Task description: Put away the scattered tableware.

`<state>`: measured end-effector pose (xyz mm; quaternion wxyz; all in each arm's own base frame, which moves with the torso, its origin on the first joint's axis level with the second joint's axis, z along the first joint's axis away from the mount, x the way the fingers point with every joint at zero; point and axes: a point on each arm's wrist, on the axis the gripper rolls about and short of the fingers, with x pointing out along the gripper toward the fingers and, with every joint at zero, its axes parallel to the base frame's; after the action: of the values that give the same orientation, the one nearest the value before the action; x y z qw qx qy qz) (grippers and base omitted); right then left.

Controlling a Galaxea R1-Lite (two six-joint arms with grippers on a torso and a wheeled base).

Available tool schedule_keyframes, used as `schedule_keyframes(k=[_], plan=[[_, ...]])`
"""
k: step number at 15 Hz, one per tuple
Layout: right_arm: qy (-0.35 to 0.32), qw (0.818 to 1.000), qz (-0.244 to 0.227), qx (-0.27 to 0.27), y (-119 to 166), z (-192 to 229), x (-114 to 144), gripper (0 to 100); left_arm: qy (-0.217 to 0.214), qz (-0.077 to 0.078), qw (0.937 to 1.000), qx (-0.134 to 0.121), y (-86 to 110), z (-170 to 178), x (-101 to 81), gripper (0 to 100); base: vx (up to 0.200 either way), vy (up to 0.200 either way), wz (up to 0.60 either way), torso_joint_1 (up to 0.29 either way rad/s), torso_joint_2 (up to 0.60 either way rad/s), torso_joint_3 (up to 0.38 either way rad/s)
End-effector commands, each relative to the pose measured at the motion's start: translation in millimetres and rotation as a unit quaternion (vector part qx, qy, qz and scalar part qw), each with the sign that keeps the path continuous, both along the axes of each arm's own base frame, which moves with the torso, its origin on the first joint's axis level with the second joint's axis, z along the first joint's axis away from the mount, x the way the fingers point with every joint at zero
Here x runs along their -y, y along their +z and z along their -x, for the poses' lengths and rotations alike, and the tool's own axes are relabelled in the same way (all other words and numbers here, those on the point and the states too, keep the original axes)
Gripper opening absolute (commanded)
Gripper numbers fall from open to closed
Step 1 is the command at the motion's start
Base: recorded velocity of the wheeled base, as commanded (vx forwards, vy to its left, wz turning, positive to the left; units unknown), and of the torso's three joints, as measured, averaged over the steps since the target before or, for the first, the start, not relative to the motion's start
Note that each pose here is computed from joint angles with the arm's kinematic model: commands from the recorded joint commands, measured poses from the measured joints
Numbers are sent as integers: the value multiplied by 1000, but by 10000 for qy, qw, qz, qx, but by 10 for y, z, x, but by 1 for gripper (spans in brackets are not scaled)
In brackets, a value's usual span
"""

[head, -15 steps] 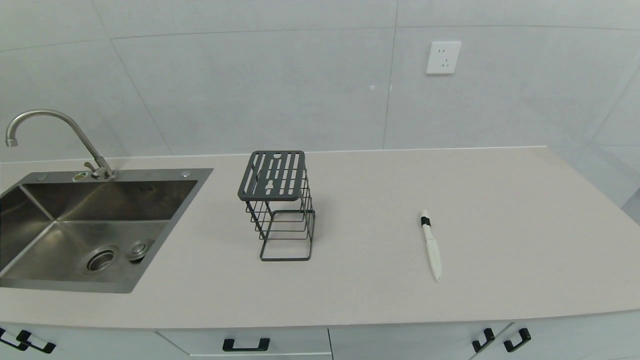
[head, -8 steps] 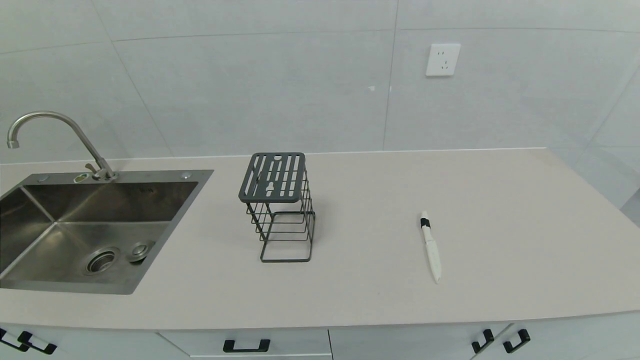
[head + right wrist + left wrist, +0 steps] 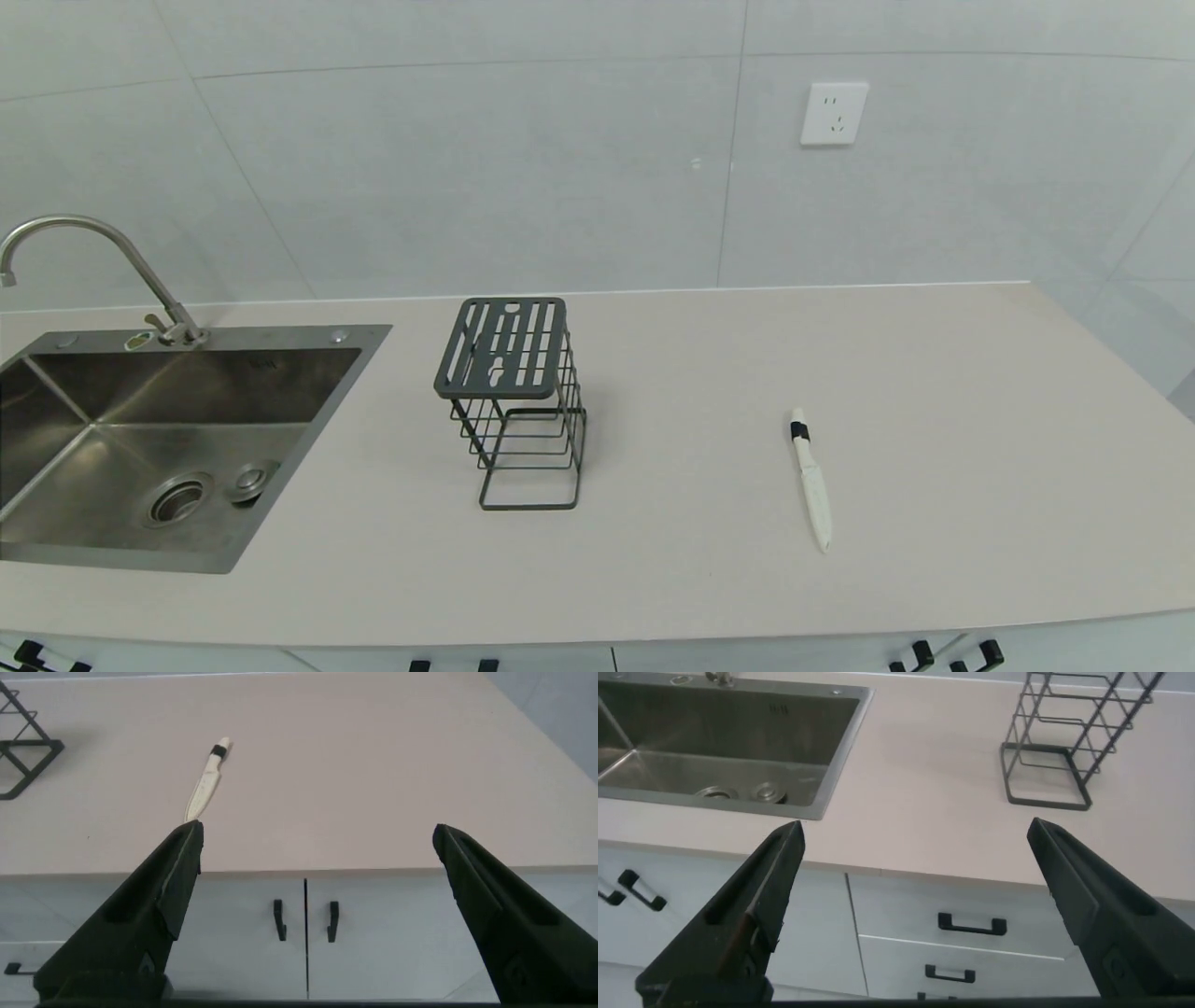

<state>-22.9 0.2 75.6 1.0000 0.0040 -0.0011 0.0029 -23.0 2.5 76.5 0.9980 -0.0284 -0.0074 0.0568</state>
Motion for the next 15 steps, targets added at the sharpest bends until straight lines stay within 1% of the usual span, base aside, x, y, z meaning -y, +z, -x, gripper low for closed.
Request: schedule_keyframes(k=[1,2,4,7,9,11,12,13,14,15], plan=[[2,10000,17,-18,-1,-2,0,100,5,3,10000,-12,-1,-1,0,100,0,0,0,0,0,0],[2,10000,33,-10,-1,-1,0,100,5,-12,10000,-6,1,-1,0,100,0,0,0,0,0,0],[32,9996,271,-1,0,-1,-1,100,5,3,10000,-12,-1,-1,0,100,0,0,0,0,0,0],[25,9997,240,-9,-1,-1,-1,100,5,3,10000,-12,-1,-1,0,100,0,0,0,0,0,0],[1,9999,94,36,8,-1,0,100,5,-20,10000,-7,1,-1,0,100,0,0,0,0,0,0],[6,9981,57,611,128,6,0,100,5,-5,10000,-5,1,-1,0,100,0,0,0,0,0,0],[11,9975,89,695,145,8,-1,100,5,3,10000,-12,-1,-1,0,100,0,0,0,0,0,0],[19,9978,89,657,135,8,-1,100,5,3,10000,-4,1,-1,0,100,0,0,0,0,0,0],[143,9978,73,650,148,11,-6,100,-3,3,10000,-4,1,-1,0,100,0,0,0,0,0,0],[426,9968,90,674,214,16,-16,100,-3,3,10000,-4,1,-1,0,100,0,0,0,0,0,0]])
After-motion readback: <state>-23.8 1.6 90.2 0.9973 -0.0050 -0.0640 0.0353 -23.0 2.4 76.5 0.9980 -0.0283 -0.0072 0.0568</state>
